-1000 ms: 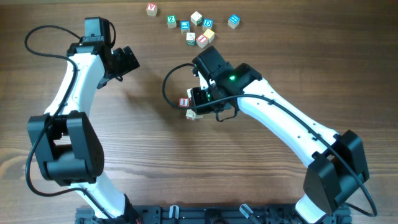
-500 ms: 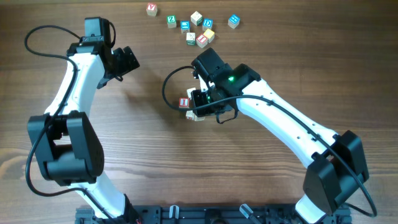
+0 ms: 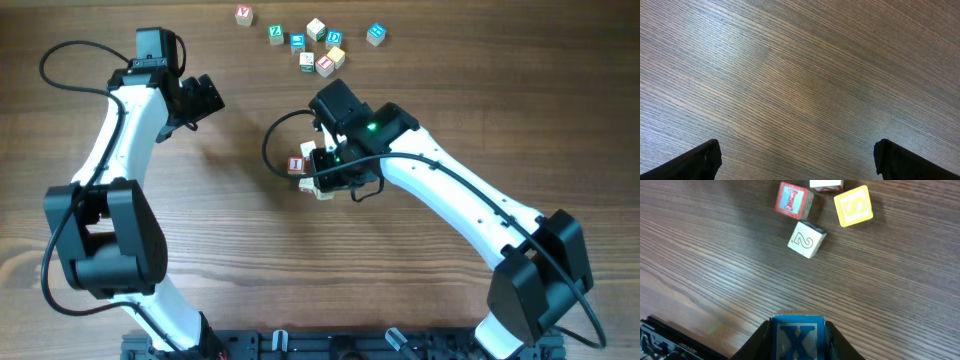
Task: Form a circle
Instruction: 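Lower the X block beside the 2 block and release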
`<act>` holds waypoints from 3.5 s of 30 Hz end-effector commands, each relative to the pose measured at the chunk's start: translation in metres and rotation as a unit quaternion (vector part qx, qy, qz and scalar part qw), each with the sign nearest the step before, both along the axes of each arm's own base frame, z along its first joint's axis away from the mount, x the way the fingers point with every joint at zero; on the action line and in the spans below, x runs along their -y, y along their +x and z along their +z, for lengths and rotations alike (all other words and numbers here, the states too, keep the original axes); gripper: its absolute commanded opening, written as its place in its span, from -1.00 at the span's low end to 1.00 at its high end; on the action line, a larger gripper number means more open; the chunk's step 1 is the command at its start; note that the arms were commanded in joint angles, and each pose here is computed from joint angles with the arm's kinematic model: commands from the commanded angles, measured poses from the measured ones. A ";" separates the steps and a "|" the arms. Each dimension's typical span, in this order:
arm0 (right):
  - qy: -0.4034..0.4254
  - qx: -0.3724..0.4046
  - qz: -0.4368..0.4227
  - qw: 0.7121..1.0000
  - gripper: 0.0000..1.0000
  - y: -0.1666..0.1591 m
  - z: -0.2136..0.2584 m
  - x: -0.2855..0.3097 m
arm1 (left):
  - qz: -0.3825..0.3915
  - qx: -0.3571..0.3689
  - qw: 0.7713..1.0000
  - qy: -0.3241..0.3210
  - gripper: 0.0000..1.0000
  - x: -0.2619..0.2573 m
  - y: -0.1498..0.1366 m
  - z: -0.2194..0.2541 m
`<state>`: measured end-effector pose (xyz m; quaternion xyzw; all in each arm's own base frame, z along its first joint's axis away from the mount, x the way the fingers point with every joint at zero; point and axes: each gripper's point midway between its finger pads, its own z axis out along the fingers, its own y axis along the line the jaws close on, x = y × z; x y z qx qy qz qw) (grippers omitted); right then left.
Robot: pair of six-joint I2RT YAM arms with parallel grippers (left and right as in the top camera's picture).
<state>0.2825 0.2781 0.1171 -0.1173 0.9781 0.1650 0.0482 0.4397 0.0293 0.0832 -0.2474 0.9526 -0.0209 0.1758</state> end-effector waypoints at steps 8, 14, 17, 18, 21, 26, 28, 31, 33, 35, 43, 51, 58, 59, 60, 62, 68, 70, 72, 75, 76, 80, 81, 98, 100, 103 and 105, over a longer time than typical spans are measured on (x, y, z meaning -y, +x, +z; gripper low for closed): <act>-0.034 -0.015 0.001 0.999 -0.59 -0.011 -0.004 0.013 | -0.001 0.014 1.000 0.001 1.00 -0.002 0.003 0.011; -0.057 -0.009 -0.004 0.998 -0.60 -0.010 -0.006 0.021 | -0.001 0.014 1.000 0.001 1.00 -0.002 0.003 0.011; -0.058 -0.010 -0.004 0.998 -0.60 -0.011 -0.007 0.022 | -0.001 0.014 1.000 0.001 1.00 -0.002 0.003 0.011; -0.058 -0.011 -0.004 0.998 -0.61 -0.011 -0.007 0.022 | -0.001 0.014 1.000 0.001 1.00 -0.002 0.003 0.011; -0.060 -0.013 -0.004 0.998 -0.61 -0.012 -0.009 0.023 | -0.001 0.014 1.000 0.001 1.00 -0.002 0.003 0.011; -0.064 -0.018 -0.004 0.998 -0.61 -0.016 -0.025 0.026 | -0.001 0.014 1.000 0.001 1.00 -0.002 0.003 0.011; -0.064 -0.019 -0.004 0.998 -0.62 -0.017 -0.033 0.027 | -0.001 0.014 1.000 0.001 1.00 -0.002 0.003 0.011; -0.062 -0.016 -0.004 0.998 -0.61 -0.017 -0.041 0.027 | -0.001 0.014 1.000 0.001 1.00 -0.002 0.003 0.011; -0.061 -0.018 -0.004 0.998 -0.61 -0.019 -0.046 0.027 | -0.001 0.014 1.000 0.001 1.00 -0.002 0.003 0.011; -0.061 -0.018 -0.004 0.998 -0.62 -0.019 -0.048 0.028 | -0.001 0.014 1.000 0.001 1.00 -0.002 0.003 0.011; -0.057 -0.013 -0.004 0.998 -0.62 -0.017 -0.047 0.026 | -0.001 0.014 1.000 0.001 1.00 -0.002 0.003 0.011; -0.052 -0.008 -0.004 0.999 -0.62 -0.014 -0.047 0.024 | -0.001 0.014 1.000 0.001 1.00 -0.002 0.003 0.011; -0.052 -0.008 -0.004 0.999 -0.62 -0.014 -0.047 0.024 | -0.001 0.014 1.000 0.001 1.00 -0.002 0.003 0.011; -0.052 -0.008 -0.005 0.999 -0.62 -0.014 -0.047 0.024 | -0.001 0.014 1.000 0.001 1.00 -0.002 0.003 0.011; -0.052 -0.008 -0.005 0.999 -0.62 -0.014 -0.047 0.024 | -0.001 0.014 1.000 0.001 1.00 -0.002 0.003 0.011; -0.052 -0.008 -0.005 0.999 -0.62 -0.014 -0.047 0.024 | -0.001 0.014 1.000 0.001 1.00 -0.002 0.003 0.011; -0.052 -0.009 -0.004 0.999 -0.62 -0.015 -0.047 0.023 | -0.001 0.014 1.000 0.001 1.00 -0.002 0.003 0.011; -0.053 -0.011 -0.004 0.999 -0.62 -0.016 -0.047 0.024 | -0.001 0.014 1.000 0.001 1.00 -0.002 0.003 0.011; -0.056 -0.015 -0.004 0.998 -0.62 -0.017 -0.047 0.026 | -0.001 0.014 1.000 0.001 1.00 -0.002 0.003 0.011; -0.059 -0.018 -0.004 0.998 -0.62 -0.019 -0.048 0.027 | -0.001 0.014 1.000 0.001 1.00 -0.002 0.003 0.011; -0.059 -0.019 -0.004 0.998 -0.62 -0.019 -0.048 0.027 | -0.001 0.014 1.000 0.001 1.00 -0.002 0.003 0.011; -0.059 -0.018 -0.004 0.998 -0.62 -0.019 -0.048 0.027 | -0.001 0.014 1.000 0.001 1.00 -0.002 0.003 0.011; -0.059 -0.018 -0.004 0.998 -0.62 -0.019 -0.048 0.027 | -0.001 0.014 1.000 0.001 1.00 -0.002 0.003 0.011; -0.060 -0.015 0.009 0.998 -0.62 -0.019 -0.048 0.027 | -0.001 0.014 1.000 0.001 1.00 -0.002 0.003 0.011; -0.059 -0.014 0.009 0.998 -0.62 -0.019 -0.048 0.027 | -0.001 0.014 1.000 0.001 1.00 -0.001 0.003 0.011; -0.057 -0.011 0.009 0.998 -0.62 -0.018 -0.047 0.026 | -0.001 0.014 1.000 0.001 1.00 -0.002 0.003 0.011; -0.055 -0.009 0.008 0.998 -0.62 -0.016 -0.047 0.025 | -0.001 0.014 1.000 0.001 1.00 -0.002 0.003 0.011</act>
